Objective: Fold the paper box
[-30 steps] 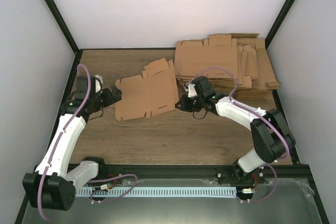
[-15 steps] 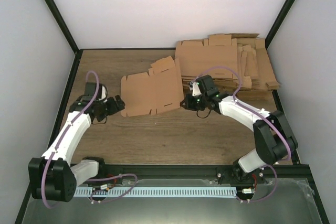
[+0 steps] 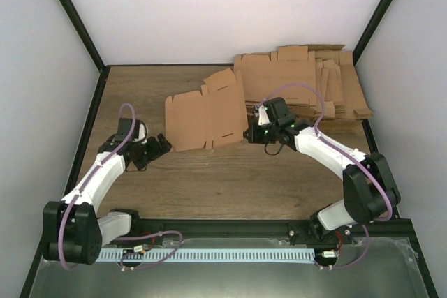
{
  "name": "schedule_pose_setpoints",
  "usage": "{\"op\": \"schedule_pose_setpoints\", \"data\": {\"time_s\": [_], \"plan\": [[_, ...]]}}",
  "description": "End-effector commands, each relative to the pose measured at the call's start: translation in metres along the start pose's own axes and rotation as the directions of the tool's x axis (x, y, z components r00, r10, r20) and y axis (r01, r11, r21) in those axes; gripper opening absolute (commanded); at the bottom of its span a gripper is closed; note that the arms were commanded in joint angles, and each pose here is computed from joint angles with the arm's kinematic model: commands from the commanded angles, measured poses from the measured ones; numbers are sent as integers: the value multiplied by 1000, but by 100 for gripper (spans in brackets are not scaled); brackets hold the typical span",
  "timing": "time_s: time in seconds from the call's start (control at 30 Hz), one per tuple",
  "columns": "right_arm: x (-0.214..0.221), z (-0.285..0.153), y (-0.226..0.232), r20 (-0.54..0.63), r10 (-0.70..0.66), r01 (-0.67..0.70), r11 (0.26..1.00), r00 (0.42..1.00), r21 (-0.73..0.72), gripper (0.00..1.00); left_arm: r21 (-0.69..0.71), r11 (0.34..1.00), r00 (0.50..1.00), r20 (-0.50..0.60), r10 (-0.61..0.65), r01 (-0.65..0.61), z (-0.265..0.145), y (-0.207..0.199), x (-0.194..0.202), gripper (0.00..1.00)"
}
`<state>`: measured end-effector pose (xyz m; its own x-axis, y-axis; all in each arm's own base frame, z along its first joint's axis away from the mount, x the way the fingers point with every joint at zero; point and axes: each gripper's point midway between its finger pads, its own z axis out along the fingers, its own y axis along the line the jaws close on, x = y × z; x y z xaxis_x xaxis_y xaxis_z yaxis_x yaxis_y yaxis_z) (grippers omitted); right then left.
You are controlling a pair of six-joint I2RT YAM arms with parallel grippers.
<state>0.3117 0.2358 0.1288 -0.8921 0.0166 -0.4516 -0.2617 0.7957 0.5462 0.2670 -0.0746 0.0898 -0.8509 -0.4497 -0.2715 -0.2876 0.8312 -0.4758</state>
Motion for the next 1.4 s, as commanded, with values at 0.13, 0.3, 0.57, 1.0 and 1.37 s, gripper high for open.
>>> {"op": "schedule_pose_setpoints", "data": {"time_s": [0.13,0.3,0.57,1.0,1.37], "plan": [[-17,-11,-6,54,-45,42,997,998,66,2,59,997,998,-38,-49,51,15,0,13,100],[-15,-8,-13,45,-54,50,994,998,95,3,52,997,997,-51,-55,58,21,6,18,100],[-3,3,-16,-7,-47,47,996,999,70,10,71,992,991,-95,-96,103,38,13,34,100],[-1,2,-35,-11,-10,11,995,1000,103,52,67,993,990,-102,-93,100,43,16,36,100],[-7,-13,-32,41,-18,16,998,999,57,100,68,993,991,-101,-91,98,44,16,36,100]]}}
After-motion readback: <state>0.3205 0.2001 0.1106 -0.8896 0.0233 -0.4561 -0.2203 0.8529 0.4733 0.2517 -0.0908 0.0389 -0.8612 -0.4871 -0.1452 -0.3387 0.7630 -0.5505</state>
